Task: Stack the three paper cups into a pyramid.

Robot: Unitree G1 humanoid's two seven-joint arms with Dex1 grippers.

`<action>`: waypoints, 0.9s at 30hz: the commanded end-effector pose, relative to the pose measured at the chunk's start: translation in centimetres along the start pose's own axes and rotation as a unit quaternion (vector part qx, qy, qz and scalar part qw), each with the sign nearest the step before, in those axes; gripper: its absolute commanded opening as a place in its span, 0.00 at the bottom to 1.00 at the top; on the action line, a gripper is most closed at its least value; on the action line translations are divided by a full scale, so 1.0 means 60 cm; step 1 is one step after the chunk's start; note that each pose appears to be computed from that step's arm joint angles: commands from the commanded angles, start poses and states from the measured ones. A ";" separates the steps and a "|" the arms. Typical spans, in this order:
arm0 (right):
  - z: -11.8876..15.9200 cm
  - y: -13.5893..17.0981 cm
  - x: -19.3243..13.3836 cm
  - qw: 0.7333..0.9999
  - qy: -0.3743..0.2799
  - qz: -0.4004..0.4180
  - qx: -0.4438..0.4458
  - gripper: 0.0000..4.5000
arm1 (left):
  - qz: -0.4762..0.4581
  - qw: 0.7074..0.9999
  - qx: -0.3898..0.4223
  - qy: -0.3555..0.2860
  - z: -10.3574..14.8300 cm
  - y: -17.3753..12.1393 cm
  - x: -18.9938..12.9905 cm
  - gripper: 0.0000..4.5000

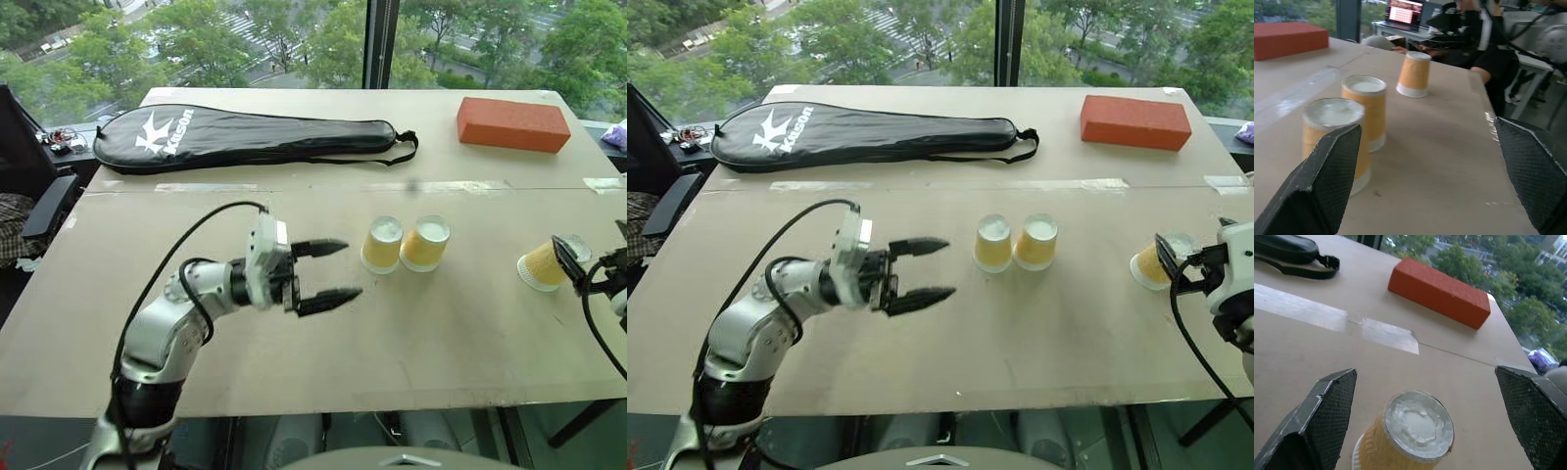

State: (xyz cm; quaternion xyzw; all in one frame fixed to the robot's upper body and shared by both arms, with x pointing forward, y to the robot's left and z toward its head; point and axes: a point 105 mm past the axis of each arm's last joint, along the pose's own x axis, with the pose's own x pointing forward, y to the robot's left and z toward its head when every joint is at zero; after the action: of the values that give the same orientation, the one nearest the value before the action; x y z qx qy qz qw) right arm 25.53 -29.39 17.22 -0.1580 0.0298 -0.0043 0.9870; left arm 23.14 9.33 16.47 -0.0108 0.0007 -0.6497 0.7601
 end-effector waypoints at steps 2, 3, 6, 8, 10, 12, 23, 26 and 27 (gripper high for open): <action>-0.015 -0.005 0.020 0.999 0.031 -0.014 0.016 1.00 | -0.038 0.999 0.017 -0.024 0.028 -0.030 -0.002 0.99; -0.021 -0.008 0.024 0.999 0.040 -0.019 0.020 1.00 | -0.047 0.998 0.016 -0.026 0.031 -0.035 -0.002 0.99; -0.033 -0.018 0.033 0.997 0.057 -0.034 0.033 1.00 | -0.079 0.996 0.014 -0.030 0.038 -0.056 -0.002 0.99; -0.040 -0.020 0.035 0.996 0.068 -0.037 0.038 1.00 | -0.098 0.995 0.015 -0.021 0.036 -0.069 -0.005 0.99; -0.050 -0.021 0.037 0.995 0.080 -0.040 0.048 1.00 | -0.102 0.995 0.012 -0.019 0.035 -0.071 -0.008 0.99; -0.058 -0.022 0.038 0.994 0.087 -0.039 0.054 1.00 | -0.101 0.995 0.008 -0.018 0.035 -0.070 -0.010 0.99; -0.012 0.004 0.043 0.998 0.021 0.039 0.048 0.45 | -0.039 0.999 0.007 -0.023 0.023 -0.049 -0.017 1.00; 0.050 0.058 0.039 0.987 -0.043 0.145 0.052 0.45 | 0.043 0.995 0.022 -0.092 0.027 -0.020 -0.030 1.00; 0.064 0.072 0.037 0.983 -0.057 0.169 0.053 0.45 | 0.051 0.994 0.024 -0.096 0.025 -0.018 -0.035 1.00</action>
State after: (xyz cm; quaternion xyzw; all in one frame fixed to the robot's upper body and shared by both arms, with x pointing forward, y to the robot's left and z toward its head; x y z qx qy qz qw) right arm 28.31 -26.63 16.56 -0.0822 0.0516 0.1092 0.9893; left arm 21.48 10.38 17.34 -0.0693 -0.0573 -0.6278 0.7732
